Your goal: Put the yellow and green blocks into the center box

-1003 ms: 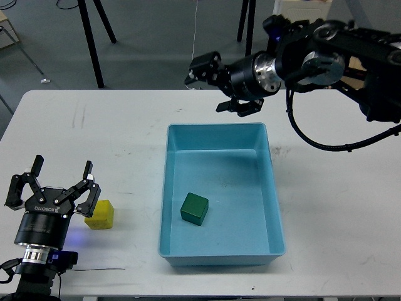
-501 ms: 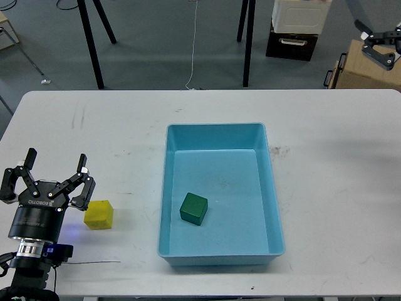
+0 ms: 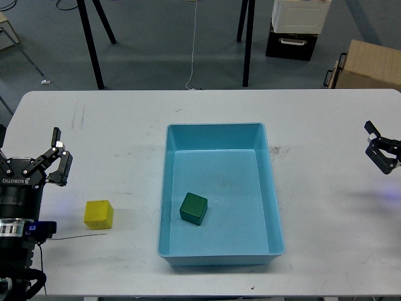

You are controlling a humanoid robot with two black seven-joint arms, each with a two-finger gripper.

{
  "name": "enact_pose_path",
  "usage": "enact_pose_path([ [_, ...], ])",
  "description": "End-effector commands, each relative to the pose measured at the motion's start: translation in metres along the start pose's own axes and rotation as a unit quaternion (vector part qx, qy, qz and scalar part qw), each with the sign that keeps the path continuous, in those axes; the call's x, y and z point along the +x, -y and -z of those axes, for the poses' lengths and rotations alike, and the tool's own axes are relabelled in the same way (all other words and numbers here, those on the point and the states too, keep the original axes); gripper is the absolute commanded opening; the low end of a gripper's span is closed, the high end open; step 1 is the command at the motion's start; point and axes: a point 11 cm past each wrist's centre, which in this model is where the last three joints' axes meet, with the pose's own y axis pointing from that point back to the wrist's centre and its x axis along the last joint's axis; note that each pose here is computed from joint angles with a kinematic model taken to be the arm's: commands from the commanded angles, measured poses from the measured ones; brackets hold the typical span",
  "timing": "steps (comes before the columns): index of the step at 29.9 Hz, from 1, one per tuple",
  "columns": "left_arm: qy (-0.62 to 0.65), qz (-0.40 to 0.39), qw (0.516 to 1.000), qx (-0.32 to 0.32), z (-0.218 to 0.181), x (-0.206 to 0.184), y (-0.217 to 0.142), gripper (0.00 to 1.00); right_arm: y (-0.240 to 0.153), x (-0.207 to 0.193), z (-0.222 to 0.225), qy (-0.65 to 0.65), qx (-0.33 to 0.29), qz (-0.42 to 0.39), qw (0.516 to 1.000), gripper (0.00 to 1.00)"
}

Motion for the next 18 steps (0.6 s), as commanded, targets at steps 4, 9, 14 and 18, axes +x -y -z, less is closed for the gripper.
enact_pose_path([
  [4, 0.058, 0.013, 0.993, -0.102, -0.071, -0.008, 0.002, 1.00, -0.016, 0.000, 0.002, -0.011, 0.003, -0.010, 1.000, 1.00],
  [9, 0.121, 0.040, 0.989, -0.076, -0.110, -0.025, 0.040, 1.00, -0.019, -0.009, 0.016, -0.039, -0.002, -0.014, 0.999, 1.00],
  [14, 0.224, 0.097, 0.970, -0.007, -0.135, -0.083, 0.079, 1.00, -0.019, -0.008, 0.013, -0.032, 0.000, -0.011, 0.999, 1.00],
  [18, 0.353, 0.118, 0.923, 0.097, -0.132, -0.121, 0.104, 1.00, -0.019, -0.008, 0.012, -0.033, 0.000, -0.011, 0.999, 1.00],
])
